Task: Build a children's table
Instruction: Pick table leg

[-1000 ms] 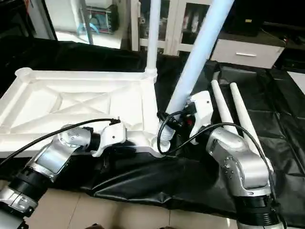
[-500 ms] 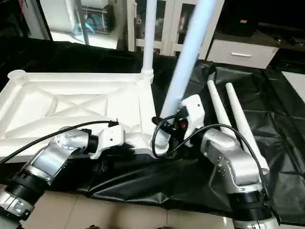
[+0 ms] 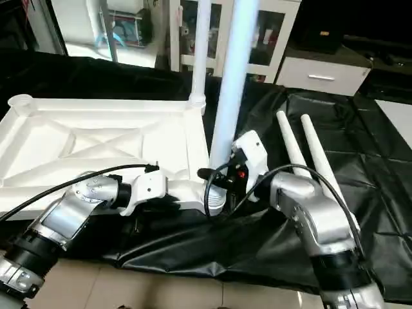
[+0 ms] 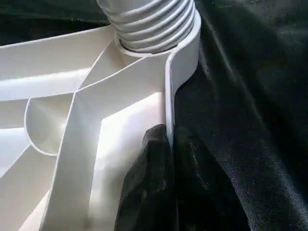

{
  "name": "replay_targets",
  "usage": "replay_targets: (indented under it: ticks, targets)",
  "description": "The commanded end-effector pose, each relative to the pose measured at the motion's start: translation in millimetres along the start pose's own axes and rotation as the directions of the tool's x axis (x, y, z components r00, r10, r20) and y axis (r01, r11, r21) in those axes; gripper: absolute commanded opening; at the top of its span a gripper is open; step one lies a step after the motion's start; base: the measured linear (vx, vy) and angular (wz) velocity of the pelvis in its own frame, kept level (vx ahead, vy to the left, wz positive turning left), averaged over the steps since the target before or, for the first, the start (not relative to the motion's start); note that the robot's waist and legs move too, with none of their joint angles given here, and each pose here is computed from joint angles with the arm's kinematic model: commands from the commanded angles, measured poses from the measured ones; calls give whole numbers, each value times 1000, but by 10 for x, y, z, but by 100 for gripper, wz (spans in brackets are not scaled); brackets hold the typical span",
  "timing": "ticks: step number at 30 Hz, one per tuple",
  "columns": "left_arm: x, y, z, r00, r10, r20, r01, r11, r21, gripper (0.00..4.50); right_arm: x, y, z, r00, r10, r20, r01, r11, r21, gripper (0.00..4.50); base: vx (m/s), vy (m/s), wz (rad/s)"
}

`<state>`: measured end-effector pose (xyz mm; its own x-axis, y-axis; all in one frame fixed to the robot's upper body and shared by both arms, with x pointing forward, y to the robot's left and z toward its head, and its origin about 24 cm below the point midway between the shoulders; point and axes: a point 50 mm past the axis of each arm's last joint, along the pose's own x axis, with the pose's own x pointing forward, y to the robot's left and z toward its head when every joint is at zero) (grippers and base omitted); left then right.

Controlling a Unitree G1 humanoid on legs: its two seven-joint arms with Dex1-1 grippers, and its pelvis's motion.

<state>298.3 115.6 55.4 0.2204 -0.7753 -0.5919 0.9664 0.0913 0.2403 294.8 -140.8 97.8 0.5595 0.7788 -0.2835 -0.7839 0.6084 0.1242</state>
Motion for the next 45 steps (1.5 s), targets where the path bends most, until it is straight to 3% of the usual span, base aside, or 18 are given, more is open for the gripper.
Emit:
replay_targets:
  ticks: [1,14,21,27,36,45]
  targets:
    - [78,-114,-62,997,-63,-31,63,998,-5,0,13,-62,-125,997,-28,-66,29,999,14,186,0,0,0]
    - [72,-109,-65,996,-81,-44,82,997,4,0,153,-109,-161,996,21,-86,-13,995,98,185,0,0,0]
    - [64,-104,-64,996,-77,-45,77,997,5,0,124,-146,-232,996,9,-89,3,992,129,185,0,0,0]
    - [53,-98,-68,997,-69,-47,69,998,8,0,47,-192,-276,999,-38,-34,43,987,155,185,0,0,0]
    - [42,-79,-77,997,-59,-47,59,998,3,0,-110,-190,-554,989,-146,11,139,961,239,185,0,0,0]
    - [44,-63,-71,998,-52,-46,52,999,2,0,-118,29,-729,985,-171,23,160,957,242,185,0,0,0]
